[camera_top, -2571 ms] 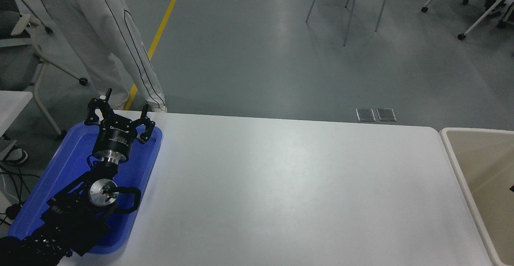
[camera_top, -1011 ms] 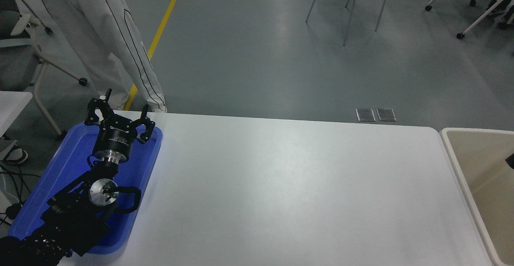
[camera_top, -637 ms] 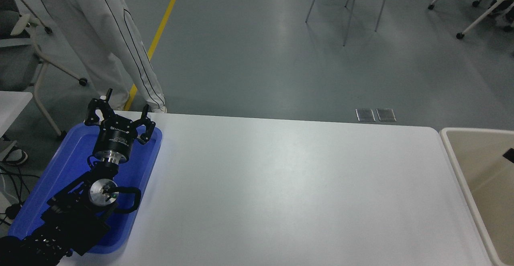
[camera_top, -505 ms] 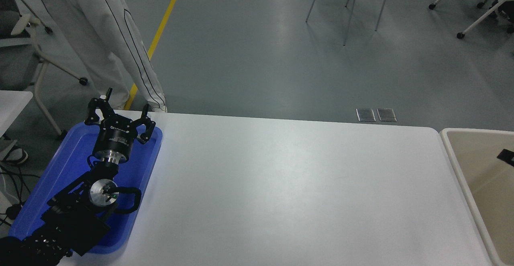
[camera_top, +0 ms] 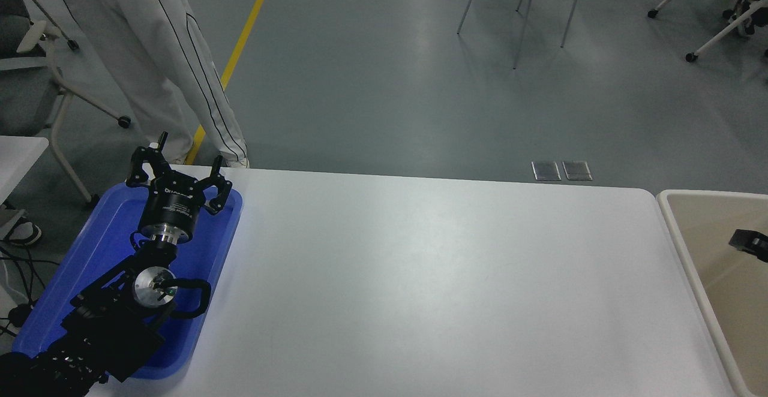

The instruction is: Pick up paper ball place in dustbin

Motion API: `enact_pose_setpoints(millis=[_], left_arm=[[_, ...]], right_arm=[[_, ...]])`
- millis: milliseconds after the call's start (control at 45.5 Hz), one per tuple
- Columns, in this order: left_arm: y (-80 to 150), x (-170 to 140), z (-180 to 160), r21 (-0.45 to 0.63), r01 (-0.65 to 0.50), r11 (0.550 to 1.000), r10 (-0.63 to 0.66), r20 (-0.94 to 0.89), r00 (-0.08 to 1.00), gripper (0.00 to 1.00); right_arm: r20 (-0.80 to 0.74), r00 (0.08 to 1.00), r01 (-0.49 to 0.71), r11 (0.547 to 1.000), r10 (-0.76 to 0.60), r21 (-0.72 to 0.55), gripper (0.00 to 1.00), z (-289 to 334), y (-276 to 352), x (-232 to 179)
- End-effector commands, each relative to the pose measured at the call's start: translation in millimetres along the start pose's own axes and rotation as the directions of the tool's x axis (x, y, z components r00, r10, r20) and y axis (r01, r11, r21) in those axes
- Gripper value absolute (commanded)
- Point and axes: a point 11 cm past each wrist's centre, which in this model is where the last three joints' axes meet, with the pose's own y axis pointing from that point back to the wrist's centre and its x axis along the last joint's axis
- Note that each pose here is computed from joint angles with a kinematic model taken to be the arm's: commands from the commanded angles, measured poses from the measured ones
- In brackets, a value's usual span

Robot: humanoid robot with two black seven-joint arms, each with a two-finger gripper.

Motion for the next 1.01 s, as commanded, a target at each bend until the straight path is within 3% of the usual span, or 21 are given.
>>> enact_pose_setpoints(millis=[0,154,264,484,571,791,989], left_arm=[[0,0,0,0.000,-0.001,1.000,0.001,0.001,1.000,1.00],[-1,-1,0,-0.001,0.001,1.000,-0.001,0.000,1.000,1.00],[0,0,0,0.000,0.000,1.000,0.000,0.000,1.000,1.00],[0,1,1,-0.001,-0.002,1.000,0.002,0.002,1.000,1.00],[0,0,0,-0.001,0.000,1.000,0.000,0.000,1.000,1.00],[0,0,1,-0.001,0.000,1.000,0.000,0.001,1.000,1.00],[0,0,0,-0.001,0.000,1.000,0.000,0.000,1.000,1.00]], right_arm=[[0.167,0.986,-0.006,0.997,-0.007,0.079,1.00,-9,1,0],[0.372,0.927,-0.038,0.977,-0.044,0.211,1.00,-42,0,-3],[0.536,0.843,-0.127,0.954,-0.040,0.271,1.00,-59,1,15],[0.719,0.680,-0.185,0.916,-0.142,0.355,1.00,-92,-7,7],[0.788,0.582,-0.213,0.897,-0.202,0.387,1.00,-108,-10,5],[0.903,0.224,-0.323,0.846,-0.367,0.424,1.00,-143,-22,-14],[0.913,0.061,-0.463,0.799,-0.404,0.384,1.00,-155,-26,-14]])
